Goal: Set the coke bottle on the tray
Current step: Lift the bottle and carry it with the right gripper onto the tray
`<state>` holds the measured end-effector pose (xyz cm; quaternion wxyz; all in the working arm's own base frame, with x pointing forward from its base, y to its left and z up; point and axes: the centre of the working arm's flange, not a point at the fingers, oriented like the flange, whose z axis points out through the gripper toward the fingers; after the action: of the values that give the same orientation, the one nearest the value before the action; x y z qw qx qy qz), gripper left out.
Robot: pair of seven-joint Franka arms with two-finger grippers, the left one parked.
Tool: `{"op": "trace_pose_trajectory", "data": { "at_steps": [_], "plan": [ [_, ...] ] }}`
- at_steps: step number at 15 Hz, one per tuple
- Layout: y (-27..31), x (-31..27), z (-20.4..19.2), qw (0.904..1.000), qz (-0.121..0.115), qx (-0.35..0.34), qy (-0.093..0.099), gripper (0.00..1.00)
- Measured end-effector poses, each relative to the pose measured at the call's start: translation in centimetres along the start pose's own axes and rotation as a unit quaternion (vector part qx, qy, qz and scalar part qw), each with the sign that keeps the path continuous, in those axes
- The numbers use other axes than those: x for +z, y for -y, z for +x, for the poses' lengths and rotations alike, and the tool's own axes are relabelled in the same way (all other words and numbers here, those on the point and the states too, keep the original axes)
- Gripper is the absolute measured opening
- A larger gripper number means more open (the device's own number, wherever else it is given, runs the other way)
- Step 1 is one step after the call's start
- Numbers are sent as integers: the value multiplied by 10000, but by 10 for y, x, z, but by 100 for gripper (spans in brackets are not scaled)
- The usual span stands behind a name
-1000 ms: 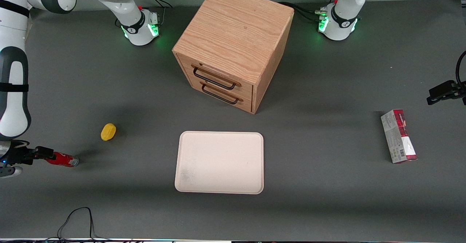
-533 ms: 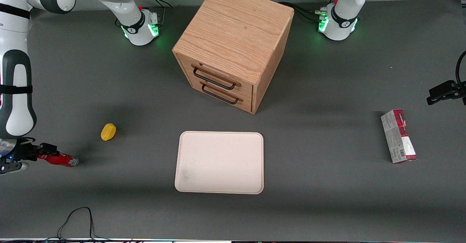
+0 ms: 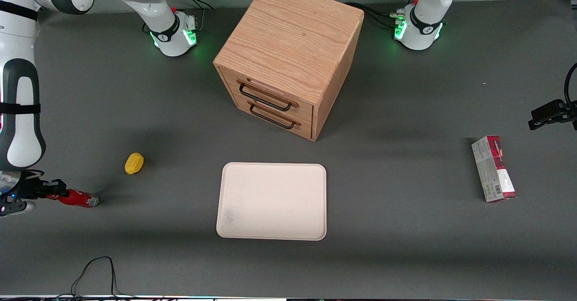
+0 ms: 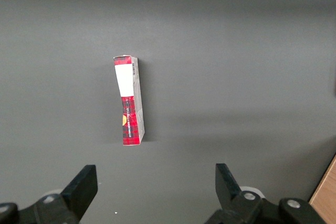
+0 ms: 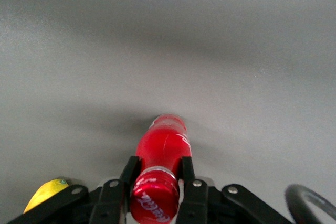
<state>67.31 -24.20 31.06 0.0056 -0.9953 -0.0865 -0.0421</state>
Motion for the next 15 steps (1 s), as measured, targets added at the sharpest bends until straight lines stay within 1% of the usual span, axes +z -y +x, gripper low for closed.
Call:
{"op": "trace_pose_trajectory", "data": {
  "at_steps": [2, 4, 6, 9, 11, 13, 15],
  "plan": [
    [3, -4, 2, 10000, 18, 51, -7, 37],
    [12, -20, 10, 9997, 100, 231, 32, 37],
    [32, -53, 26, 9993, 203, 315, 62, 37],
    [71, -118, 48, 9981, 307, 535, 48, 37],
    [103, -161, 57, 9958, 371, 817, 163, 37],
    [147, -198, 67, 9944, 264, 967, 327, 37],
    [206, -220, 79, 9929, 11, 1102, 446, 37]
  ]
}}
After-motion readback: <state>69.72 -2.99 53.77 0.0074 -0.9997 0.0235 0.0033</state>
